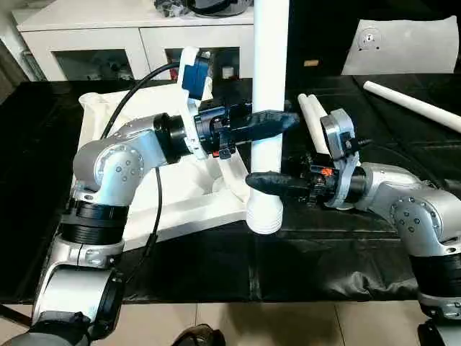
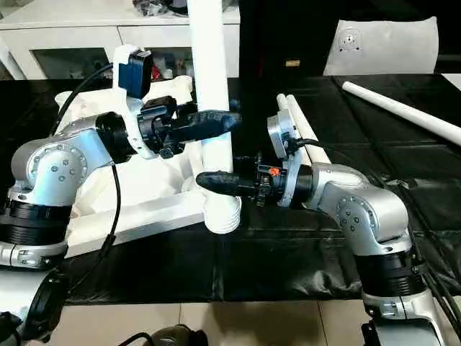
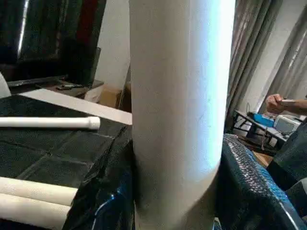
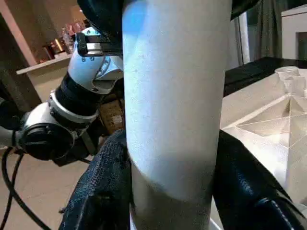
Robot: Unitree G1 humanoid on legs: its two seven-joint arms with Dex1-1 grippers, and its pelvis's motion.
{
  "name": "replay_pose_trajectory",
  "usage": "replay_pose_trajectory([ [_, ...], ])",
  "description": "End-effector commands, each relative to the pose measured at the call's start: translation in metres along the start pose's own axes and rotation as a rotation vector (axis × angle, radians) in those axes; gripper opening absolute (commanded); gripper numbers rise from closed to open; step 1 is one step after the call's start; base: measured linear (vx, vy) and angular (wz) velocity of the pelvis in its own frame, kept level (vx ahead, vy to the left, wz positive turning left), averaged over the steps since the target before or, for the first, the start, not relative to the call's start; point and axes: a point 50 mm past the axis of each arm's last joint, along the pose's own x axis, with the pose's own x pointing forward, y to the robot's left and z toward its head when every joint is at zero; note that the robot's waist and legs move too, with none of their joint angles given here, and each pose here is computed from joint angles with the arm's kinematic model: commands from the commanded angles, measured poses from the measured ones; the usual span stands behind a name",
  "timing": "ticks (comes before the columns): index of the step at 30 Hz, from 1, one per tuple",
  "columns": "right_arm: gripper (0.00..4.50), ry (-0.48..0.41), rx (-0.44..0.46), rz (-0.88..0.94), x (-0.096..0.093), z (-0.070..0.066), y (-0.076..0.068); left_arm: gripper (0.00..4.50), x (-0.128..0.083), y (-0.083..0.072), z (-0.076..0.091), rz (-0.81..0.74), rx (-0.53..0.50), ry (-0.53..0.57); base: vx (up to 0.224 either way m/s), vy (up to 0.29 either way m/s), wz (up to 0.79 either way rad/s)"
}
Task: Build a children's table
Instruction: Pick table leg
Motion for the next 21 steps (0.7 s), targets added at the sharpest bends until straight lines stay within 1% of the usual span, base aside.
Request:
replay_pose_trajectory([
  [1, 1.86, 0.014, -0.006, -0.008, 0.004, -0.003, 0.0, 1.84, 0.003, 0.001, 0.008, 0.02, 0.048, 0.004, 0.0, 0.0, 0.0],
  [2, 1.86, 0.011, -0.012, -0.017, 0.004, -0.002, 0.0, 1.84, 0.004, 0.002, 0.009, 0.031, 0.059, 0.004, 0.0, 0.0, 0.0],
  [3, 1.86, 0.009, -0.016, -0.022, 0.005, -0.002, -0.001, 2.4, 0.004, 0.002, 0.009, 0.038, 0.068, 0.003, 0.0, 0.0, 0.0],
  [4, 1.86, 0.006, -0.025, -0.038, 0.006, -0.002, -0.002, 2.54, 0.003, 0.002, 0.01, 0.043, 0.067, -0.007, 0.0, 0.0, 0.0],
  [7, 1.86, -0.012, -0.062, -0.096, 0.01, 0.0, -0.006, 2.56, 0.002, 0.001, 0.011, 0.078, 0.08, -0.031, 0.0, 0.0, 0.0],
  [9, 1.86, -0.02, -0.069, -0.109, 0.011, 0.0, -0.006, 2.87, 0.002, 0.001, 0.011, 0.095, 0.094, -0.032, 0.0, 0.0, 0.0],
  [10, 1.86, -0.025, -0.072, -0.12, 0.012, 0.0, -0.007, 2.87, 0.002, 0.002, 0.011, 0.115, 0.103, -0.033, 0.0, 0.0, 0.0],
  [11, 1.86, -0.04, -0.086, -0.155, 0.014, -0.001, -0.008, 2.96, 0.001, 0.004, 0.01, 0.189, 0.137, -0.036, 0.0, 0.0, 0.0],
  [13, 1.86, -0.045, -0.094, -0.17, 0.015, -0.001, -0.009, 3.0, 0.001, 0.005, 0.01, 0.223, 0.154, -0.04, 0.0, 0.0, 0.0],
  [14, 1.86, -0.049, -0.1, -0.185, 0.016, -0.001, -0.009, 3.0, 0.001, 0.006, 0.01, 0.265, 0.165, -0.046, 0.0, 0.0, 0.0],
  [15, 1.86, -0.058, -0.112, -0.214, 0.018, -0.001, -0.011, 3.01, 0.001, 0.007, 0.012, 0.339, 0.158, -0.096, 0.0, 0.0, 0.0],
  [16, 1.86, -0.063, -0.115, -0.224, 0.018, -0.001, -0.011, 3.01, 0.001, 0.007, 0.012, 0.364, 0.152, -0.11, 0.0, 0.0, 0.0],
  [17, 1.86, -0.069, -0.12, -0.236, 0.018, -0.001, -0.012, 2.74, 0.001, 0.007, 0.012, 0.398, 0.16, -0.12, 0.0, 0.0, 0.0],
  [19, 1.86, -0.077, -0.123, -0.25, 0.019, 0.0, -0.014, 2.65, 0.002, 0.007, 0.01, 0.445, 0.164, -0.139, 0.0, 0.0, 0.0],
  [20, 1.86, -0.081, -0.123, -0.254, 0.019, 0.0, -0.014, 2.54, 0.002, 0.007, 0.01, 0.464, 0.159, -0.151, 0.0, 0.0, 0.0],
  [21, 1.86, -0.082, -0.126, -0.264, 0.019, 0.0, -0.015, 2.54, 0.002, 0.007, 0.009, 0.489, 0.153, -0.167, 0.0, 0.0, 0.0],
])
